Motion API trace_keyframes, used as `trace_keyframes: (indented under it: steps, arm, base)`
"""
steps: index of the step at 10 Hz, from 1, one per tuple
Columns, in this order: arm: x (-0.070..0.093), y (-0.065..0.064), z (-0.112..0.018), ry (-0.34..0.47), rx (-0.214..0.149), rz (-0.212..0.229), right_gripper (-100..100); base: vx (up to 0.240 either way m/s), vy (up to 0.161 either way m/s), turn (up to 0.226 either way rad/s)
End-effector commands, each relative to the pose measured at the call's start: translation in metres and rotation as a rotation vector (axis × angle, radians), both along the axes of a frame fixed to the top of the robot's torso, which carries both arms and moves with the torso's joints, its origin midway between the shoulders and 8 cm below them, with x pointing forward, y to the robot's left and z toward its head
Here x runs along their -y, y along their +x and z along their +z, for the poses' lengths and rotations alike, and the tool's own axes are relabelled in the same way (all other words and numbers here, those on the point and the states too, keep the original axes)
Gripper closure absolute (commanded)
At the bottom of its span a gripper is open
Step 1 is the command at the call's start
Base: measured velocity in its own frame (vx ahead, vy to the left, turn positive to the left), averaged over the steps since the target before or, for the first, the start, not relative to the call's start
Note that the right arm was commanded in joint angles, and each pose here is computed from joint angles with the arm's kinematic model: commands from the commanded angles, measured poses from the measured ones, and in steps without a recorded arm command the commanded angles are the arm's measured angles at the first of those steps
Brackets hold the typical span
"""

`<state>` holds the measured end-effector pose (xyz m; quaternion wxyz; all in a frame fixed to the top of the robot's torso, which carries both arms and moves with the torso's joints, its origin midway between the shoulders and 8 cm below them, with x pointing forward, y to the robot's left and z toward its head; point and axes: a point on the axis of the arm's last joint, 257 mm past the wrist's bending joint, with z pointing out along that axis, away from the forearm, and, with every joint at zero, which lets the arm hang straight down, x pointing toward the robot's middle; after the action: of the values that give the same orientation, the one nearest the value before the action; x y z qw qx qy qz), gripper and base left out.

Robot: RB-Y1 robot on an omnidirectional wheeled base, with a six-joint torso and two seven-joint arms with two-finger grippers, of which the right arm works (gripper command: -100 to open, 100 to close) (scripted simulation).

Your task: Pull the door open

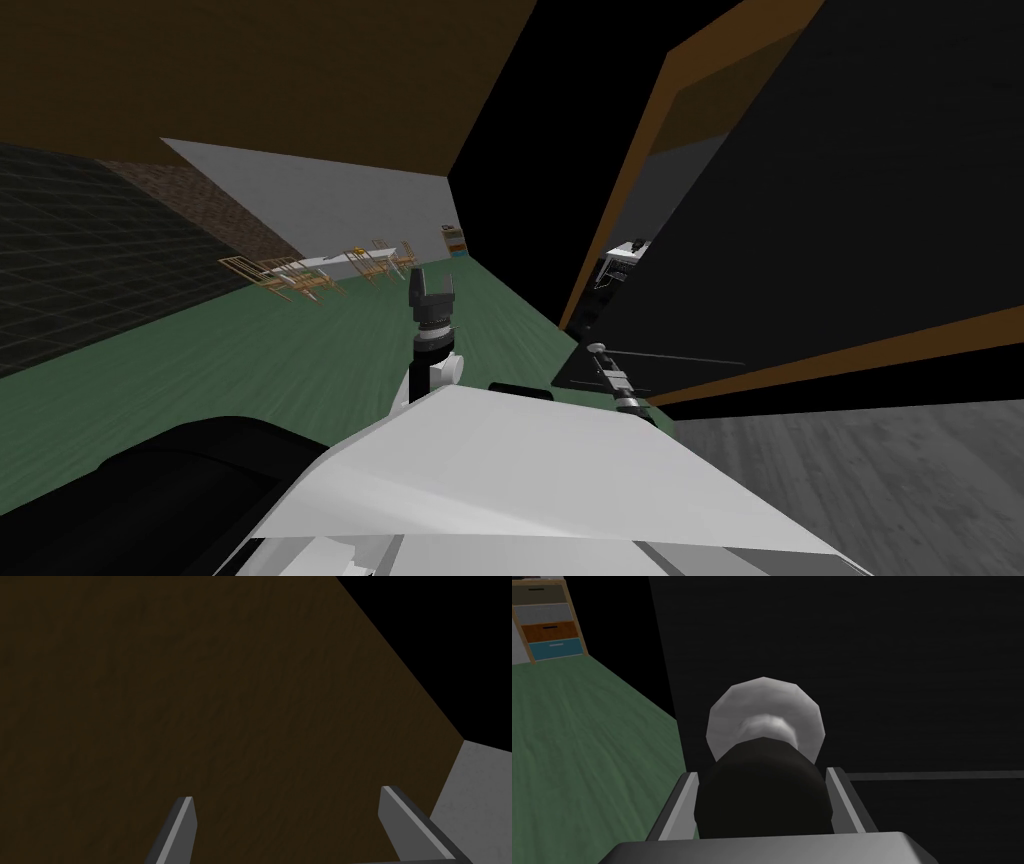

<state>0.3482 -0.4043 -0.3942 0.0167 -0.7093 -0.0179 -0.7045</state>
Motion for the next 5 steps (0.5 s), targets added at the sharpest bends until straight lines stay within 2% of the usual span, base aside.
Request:
trace_keyframes:
  steps: [1, 2, 5]
  arm:
    - [0.0, 0.0, 0.0, 0.0, 0.0, 0.0, 100]
    - [0.0, -0.011, -0.002, 0.0, -0.002, 0.011, 100]
    - [0.002, -0.031, -0.003, -0.004, 0.002, 0.031, 100]
  base:
    - [-0.091, -0.031, 0.028]
    - [-0.036, -0.01, 0.047]
    - [-0.025, -0.013, 0.04]
